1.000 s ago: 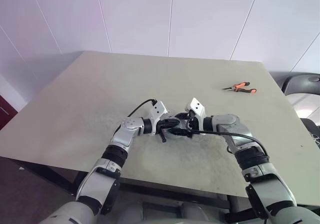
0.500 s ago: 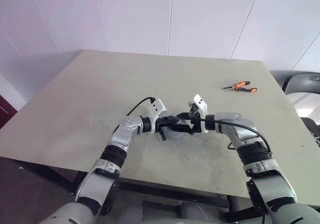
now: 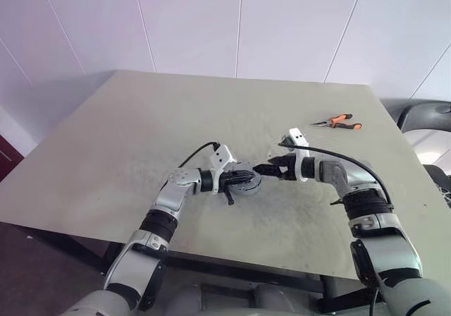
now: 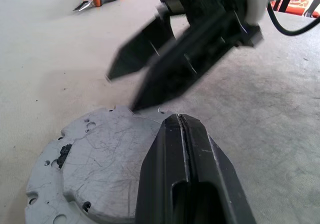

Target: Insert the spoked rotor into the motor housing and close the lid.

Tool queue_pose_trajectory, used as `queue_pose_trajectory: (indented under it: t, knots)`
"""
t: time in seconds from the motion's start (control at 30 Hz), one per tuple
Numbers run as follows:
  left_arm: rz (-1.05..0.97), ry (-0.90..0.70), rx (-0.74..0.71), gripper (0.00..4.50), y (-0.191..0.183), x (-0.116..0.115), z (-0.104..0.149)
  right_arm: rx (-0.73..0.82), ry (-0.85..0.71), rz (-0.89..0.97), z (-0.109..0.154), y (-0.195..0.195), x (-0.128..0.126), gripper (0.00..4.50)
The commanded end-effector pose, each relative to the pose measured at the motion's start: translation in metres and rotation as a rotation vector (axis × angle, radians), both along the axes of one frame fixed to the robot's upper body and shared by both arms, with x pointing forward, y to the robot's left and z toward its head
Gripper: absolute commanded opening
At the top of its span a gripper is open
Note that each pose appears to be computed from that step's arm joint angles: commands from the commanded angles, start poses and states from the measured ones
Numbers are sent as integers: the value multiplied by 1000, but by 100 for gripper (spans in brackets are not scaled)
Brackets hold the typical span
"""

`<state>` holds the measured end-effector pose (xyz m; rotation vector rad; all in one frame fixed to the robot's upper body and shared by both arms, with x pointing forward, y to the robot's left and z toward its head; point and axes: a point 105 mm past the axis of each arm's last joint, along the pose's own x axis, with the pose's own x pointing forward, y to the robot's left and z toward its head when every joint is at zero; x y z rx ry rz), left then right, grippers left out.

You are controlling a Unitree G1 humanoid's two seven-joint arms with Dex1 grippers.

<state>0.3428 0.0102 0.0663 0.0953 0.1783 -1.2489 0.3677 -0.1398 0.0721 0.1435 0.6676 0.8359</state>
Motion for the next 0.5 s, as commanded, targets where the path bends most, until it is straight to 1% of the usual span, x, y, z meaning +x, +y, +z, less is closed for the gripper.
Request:
queue_pose_trajectory:
  t: [0.03,0.1,0.2,0.5]
  knots:
    - [-10,24,35,0,1,-4,-10,40,23,65,4,11,-11,445]
    - [-1,16,36,0,2,-2,-9,26,12,36,2,7,-7,445]
    - [38,-7,30,0,6,5,-4,38,1,35,7,8,-5,445]
    - [206,-79,-147,0,21,33,36,27,-14,44,5,10,-4,445]
